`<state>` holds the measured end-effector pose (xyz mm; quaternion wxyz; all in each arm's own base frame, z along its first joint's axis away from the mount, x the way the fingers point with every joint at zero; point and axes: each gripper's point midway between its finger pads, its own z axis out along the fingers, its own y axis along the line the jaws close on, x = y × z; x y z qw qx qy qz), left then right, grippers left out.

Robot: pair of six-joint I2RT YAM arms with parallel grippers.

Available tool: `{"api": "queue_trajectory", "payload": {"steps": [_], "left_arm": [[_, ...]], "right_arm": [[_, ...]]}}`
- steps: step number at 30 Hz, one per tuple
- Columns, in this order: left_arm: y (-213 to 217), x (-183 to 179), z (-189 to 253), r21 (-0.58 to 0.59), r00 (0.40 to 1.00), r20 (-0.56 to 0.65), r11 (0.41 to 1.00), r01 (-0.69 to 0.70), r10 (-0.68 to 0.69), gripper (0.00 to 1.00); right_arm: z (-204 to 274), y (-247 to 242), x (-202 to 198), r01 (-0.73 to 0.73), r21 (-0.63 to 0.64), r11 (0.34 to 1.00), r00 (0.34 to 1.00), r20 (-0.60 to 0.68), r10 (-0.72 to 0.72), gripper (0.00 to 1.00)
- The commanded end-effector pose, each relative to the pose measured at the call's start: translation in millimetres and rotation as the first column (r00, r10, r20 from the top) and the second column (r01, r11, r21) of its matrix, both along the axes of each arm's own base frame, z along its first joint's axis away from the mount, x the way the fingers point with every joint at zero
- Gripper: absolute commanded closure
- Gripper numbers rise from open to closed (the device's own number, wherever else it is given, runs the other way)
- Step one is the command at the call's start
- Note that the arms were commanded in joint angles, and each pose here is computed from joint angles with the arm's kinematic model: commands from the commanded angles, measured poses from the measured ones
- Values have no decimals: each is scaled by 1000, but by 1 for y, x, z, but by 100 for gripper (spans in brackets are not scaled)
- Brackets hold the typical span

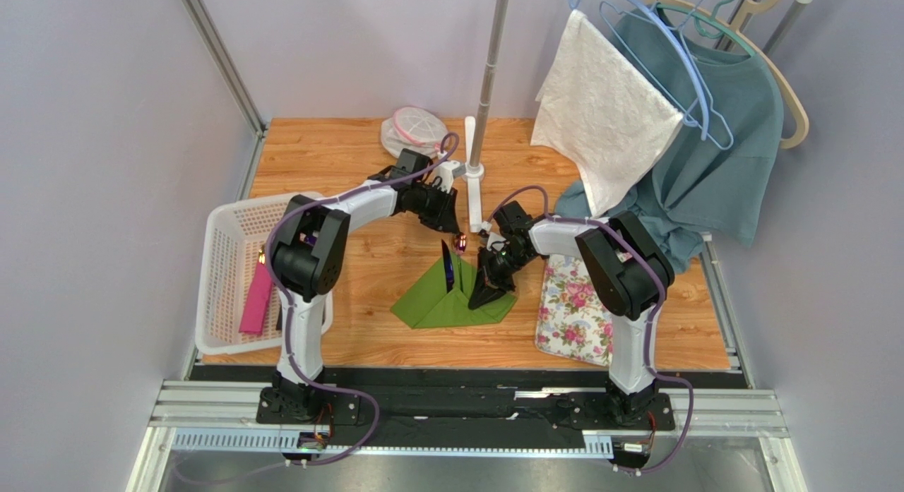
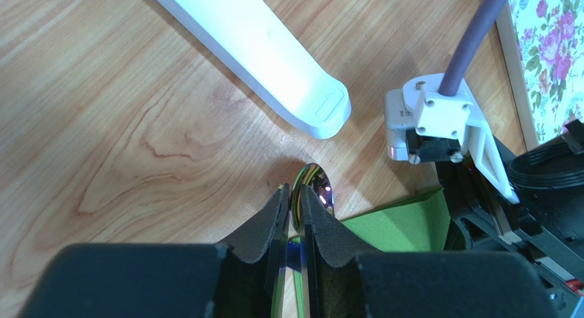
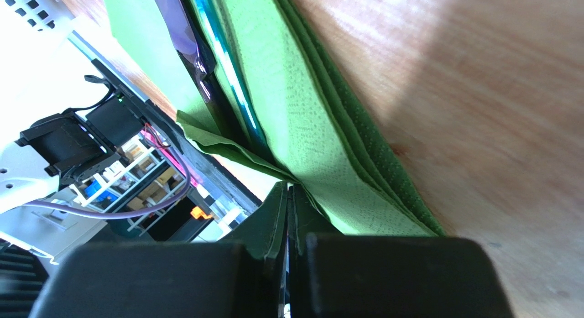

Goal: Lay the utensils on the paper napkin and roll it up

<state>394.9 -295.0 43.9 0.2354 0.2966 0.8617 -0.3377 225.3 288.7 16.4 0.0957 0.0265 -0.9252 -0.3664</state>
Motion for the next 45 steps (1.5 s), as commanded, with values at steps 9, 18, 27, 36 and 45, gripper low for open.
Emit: {"api": "queue_trajectory", "payload": {"steps": [9, 18, 27, 36, 45], "left_arm": [[2, 9, 32, -32, 990, 140, 999, 33, -28, 77], [4, 10, 25, -10, 991, 130, 999, 41, -40, 84], [9, 11, 31, -16, 990, 141, 999, 32, -30, 91], [19, 2, 53, -55, 989, 150, 998, 9, 0, 64], [15, -105, 82, -304, 983, -164, 952, 32, -85, 63]], "right_arm": [[-29, -14, 3, 13, -105, 994, 1000, 17, -12, 99], [-28, -14, 3, 14, -103, 995, 1000, 14, -13, 99], [-29, -14, 3, 12, -103, 995, 1000, 15, -10, 99], [-29, -13, 3, 12, -101, 995, 1000, 13, -11, 99], [-27, -12, 4, 14, -96, 995, 1000, 15, -13, 99]]}}
